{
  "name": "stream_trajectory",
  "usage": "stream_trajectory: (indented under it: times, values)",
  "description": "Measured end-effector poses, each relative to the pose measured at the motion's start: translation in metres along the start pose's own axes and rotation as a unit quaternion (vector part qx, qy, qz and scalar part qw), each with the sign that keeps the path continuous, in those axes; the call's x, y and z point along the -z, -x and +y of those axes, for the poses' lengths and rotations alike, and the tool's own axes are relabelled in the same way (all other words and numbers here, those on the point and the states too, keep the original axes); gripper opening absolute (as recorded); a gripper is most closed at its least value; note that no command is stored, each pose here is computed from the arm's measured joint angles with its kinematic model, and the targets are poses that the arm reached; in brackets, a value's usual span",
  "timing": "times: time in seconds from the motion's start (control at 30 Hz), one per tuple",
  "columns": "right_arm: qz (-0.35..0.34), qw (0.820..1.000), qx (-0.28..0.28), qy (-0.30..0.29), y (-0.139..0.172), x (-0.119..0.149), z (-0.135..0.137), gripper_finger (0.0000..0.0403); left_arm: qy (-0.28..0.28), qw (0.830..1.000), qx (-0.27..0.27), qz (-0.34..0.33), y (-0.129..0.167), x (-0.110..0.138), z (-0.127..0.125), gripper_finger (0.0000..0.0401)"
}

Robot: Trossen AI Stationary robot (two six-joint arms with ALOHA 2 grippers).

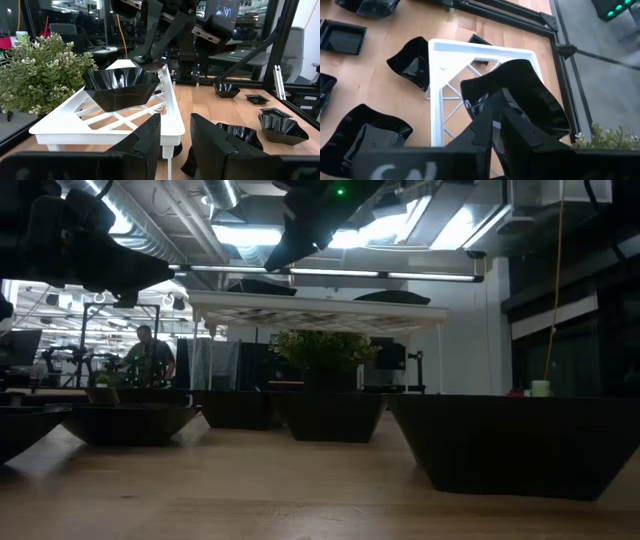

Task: Pick & Place Mini shaped plates
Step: Stack the distorted square plate on top of the distorted square plate on the shelf

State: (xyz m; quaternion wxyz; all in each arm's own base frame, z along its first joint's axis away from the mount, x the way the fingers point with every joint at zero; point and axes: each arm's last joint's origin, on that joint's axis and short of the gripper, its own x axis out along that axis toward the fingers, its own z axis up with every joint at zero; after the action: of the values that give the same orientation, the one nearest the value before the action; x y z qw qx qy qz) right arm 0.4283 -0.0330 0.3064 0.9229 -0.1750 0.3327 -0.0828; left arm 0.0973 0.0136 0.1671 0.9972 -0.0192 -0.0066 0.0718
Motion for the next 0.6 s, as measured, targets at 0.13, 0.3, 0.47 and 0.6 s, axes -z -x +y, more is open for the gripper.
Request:
stream_trajectory:
  times: [0.13, 0.3, 0.47, 0.6]
  values:
    - [0.004, 1.0, -0.001, 0.001, 0.001, 0.0, 0.0, 0.004, 0.0, 1.0, 0.0, 0.0, 0.0, 0.0, 0.0, 0.01]
    - [-0.018, 1.0, -0.025, -0.004, 0.01, -0.013, -0.005, 0.004, 0.0, 1.0, 0.0, 0.0, 0.0, 0.0, 0.0, 0.01]
    - [-0.038, 0.996, -0.075, -0.031, 0.022, -0.025, -0.008, 0.0052, 0.0, 1.0, 0.0, 0.0, 0.0, 0.0, 0.0, 0.01]
    - [-0.034, 0.991, -0.115, -0.053, 0.028, -0.028, -0.003, 0.0091, 0.0, 1.0, 0.0, 0.0, 0.0, 0.0, 0.0, 0.01]
